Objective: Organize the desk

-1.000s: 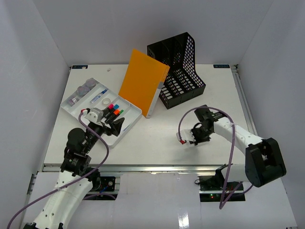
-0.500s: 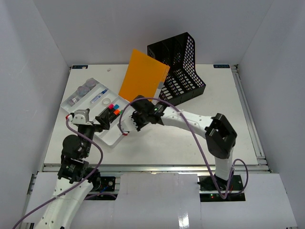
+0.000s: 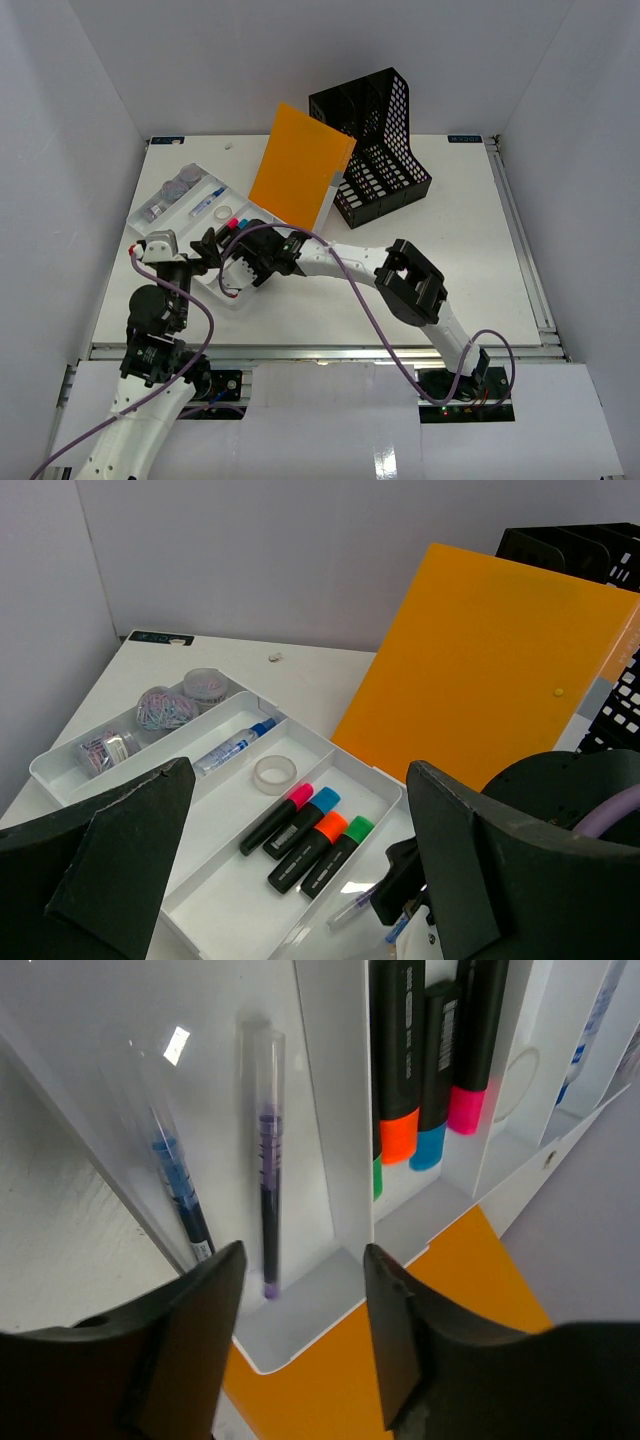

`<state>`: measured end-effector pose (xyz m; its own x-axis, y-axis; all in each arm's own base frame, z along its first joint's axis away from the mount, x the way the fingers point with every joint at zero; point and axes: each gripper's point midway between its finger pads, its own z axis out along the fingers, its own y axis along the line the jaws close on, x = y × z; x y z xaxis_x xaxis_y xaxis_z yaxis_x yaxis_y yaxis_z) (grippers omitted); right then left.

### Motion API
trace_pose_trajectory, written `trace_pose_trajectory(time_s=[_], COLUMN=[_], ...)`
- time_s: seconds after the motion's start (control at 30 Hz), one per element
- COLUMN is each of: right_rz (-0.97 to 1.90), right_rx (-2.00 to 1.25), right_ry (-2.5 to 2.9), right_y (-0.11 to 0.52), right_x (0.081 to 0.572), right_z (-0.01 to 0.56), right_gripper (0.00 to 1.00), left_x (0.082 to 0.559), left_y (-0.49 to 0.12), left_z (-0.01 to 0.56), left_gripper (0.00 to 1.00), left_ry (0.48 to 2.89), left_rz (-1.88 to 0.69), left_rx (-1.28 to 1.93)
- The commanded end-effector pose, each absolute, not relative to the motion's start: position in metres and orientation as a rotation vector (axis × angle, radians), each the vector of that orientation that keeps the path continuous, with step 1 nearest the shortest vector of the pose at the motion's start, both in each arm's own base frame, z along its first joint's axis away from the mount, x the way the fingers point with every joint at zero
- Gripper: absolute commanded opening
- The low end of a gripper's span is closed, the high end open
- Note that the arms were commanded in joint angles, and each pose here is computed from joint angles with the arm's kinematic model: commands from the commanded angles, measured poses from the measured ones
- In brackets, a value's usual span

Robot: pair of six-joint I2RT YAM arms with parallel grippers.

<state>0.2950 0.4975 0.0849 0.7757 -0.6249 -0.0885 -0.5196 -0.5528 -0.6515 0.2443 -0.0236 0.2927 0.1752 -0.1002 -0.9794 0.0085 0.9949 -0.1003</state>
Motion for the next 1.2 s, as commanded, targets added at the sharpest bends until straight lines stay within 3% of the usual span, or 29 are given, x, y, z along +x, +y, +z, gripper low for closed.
trace_pose_trajectory(time_s=[0.0, 0.3, 0.4, 0.63, 0.83, 1.03, 1.17], right_rz=[-0.235, -0.068, -0.051, 0.261, 0.758, 0.864, 0.948], right_rx=[-2.191, -1.974, -1.871, -1.323, -1.034, -0.723, -0.556], right_ry=[0.865, 1.058, 1.146, 1.586, 1.718, 1.684, 1.743], right_y=[0.494, 0.426, 0.386, 0.251, 0.187, 0.129, 0.123], right_x=[0.301, 0.288, 0.298, 0.36, 0.324, 0.317, 0.315], right_z=[0.115, 0.192, 0.213, 0.255, 0.234, 0.223, 0.223], right_gripper=[0.65, 0.79, 0.91, 0.9, 0.9, 0.9, 0.9], left_x=[0.242, 0.241, 0.243, 0.251, 0.284, 0.323, 0.359], left_y=[-0.026, -0.039, -0.062, -0.131, -0.184, -0.253, -0.267], left_z=[0.3, 0.3, 0.295, 0.275, 0.231, 0.224, 0.199], left_gripper=[0.98, 0.98, 0.98, 0.98, 0.96, 0.94, 0.93], left_ry=[1.373, 1.37, 1.374, 1.48, 1.757, 1.84, 1.92], left_rz=[-0.098, -0.152, -0.249, -0.563, -0.786, -0.634, -0.424], left_rx=[-0.069, -0.018, 0.068, 0.291, 0.352, 0.393, 0.264])
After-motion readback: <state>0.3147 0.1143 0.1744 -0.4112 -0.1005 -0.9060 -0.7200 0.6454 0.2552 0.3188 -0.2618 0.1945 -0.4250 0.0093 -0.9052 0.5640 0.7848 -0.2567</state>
